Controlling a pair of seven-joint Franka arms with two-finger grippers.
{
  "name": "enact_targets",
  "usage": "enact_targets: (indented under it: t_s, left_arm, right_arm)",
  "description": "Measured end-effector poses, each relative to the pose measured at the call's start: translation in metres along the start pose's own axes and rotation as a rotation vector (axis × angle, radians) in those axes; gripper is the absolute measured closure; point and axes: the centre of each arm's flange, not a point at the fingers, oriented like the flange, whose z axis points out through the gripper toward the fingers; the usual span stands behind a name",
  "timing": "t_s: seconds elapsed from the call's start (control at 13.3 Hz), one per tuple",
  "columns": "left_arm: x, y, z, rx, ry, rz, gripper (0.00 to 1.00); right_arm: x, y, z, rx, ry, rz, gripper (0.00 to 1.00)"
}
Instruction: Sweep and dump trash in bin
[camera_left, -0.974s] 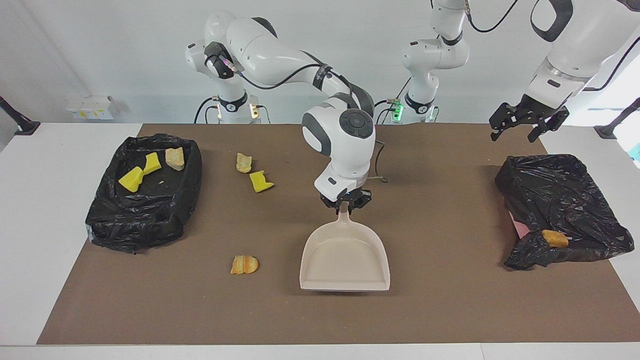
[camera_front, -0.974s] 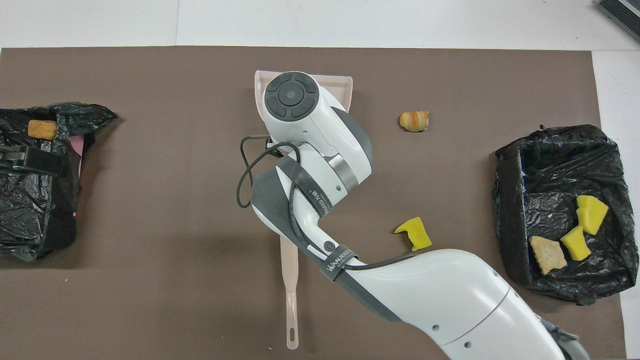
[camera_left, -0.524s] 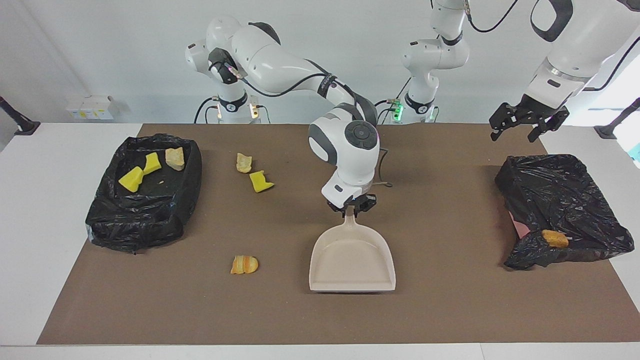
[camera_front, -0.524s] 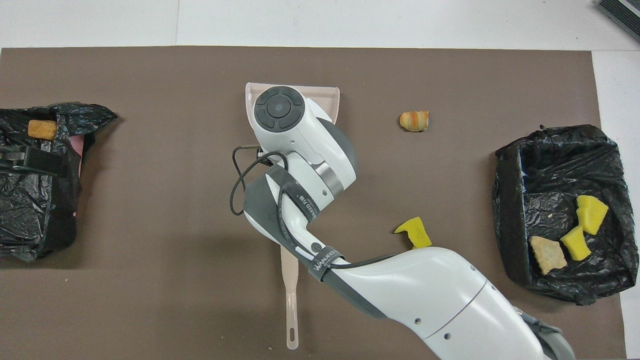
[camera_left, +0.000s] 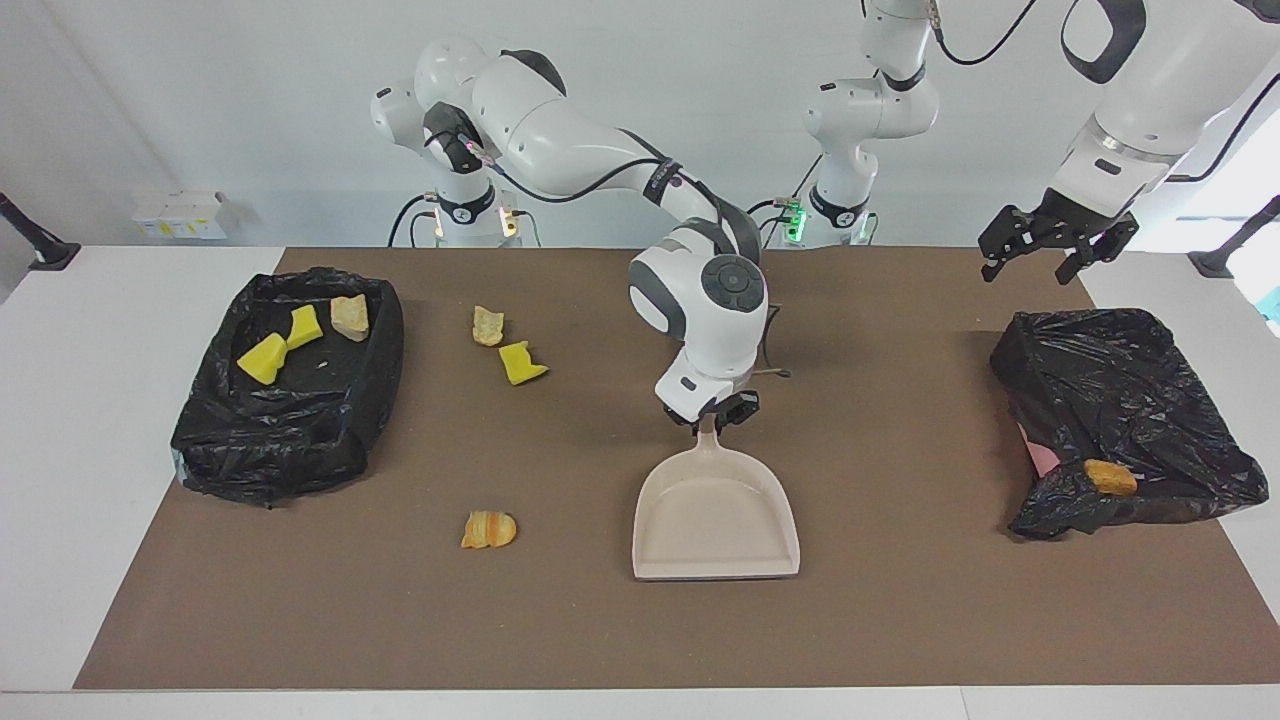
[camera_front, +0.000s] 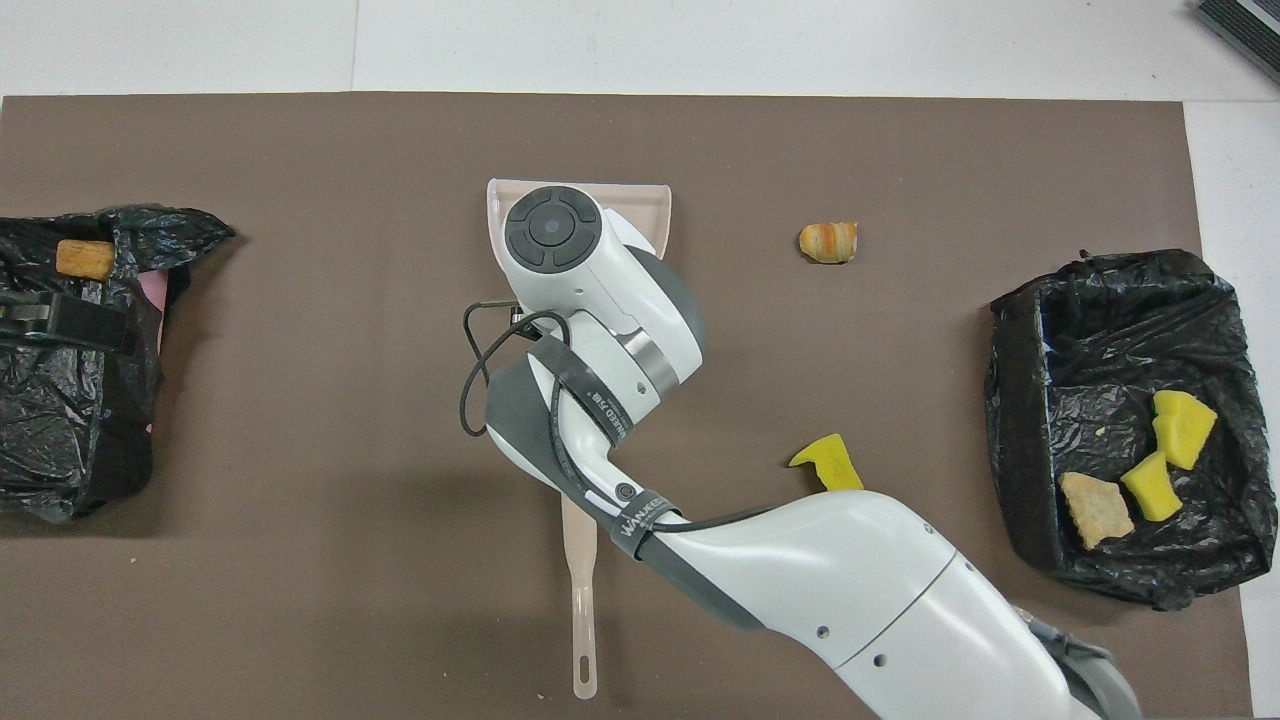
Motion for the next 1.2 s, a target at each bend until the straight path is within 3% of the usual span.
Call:
enact_targets:
  t_s: [0.22, 0.37, 0.6, 0.82, 0.97, 1.2]
  left_arm:
    - [0.000, 0.000, 0.000, 0.000, 0.000, 0.000, 0.00]
    - [0.000, 0.000, 0.000, 0.000, 0.000, 0.000, 0.00]
    - [0.000, 0.000, 0.000, 0.000, 0.000, 0.000, 0.00]
    - [0.000, 0.000, 0.000, 0.000, 0.000, 0.000, 0.00]
    - [0.000, 0.000, 0.000, 0.000, 0.000, 0.000, 0.00]
    - [0.000, 0.004, 0.000, 0.000, 0.001, 0.007, 0.00]
  right_arm:
    - [0.007, 0.004, -0.017, 0.031, 0.043, -0.007, 0.56]
    - [0.004, 0.001, -0.044, 0.055, 0.070, -0.008, 0.40]
    - [-0.011, 0.006, -0.084, 0.050, 0.089, 0.008, 0.06]
    - [-0.030, 0.028, -0.132, 0.020, 0.088, 0.018, 0.00]
    - [-0.062, 0.032, -0.162, 0.013, 0.032, 0.011, 0.00]
    - [-0.122, 0.019, -0.158, -0.028, -0.033, -0.009, 0.00]
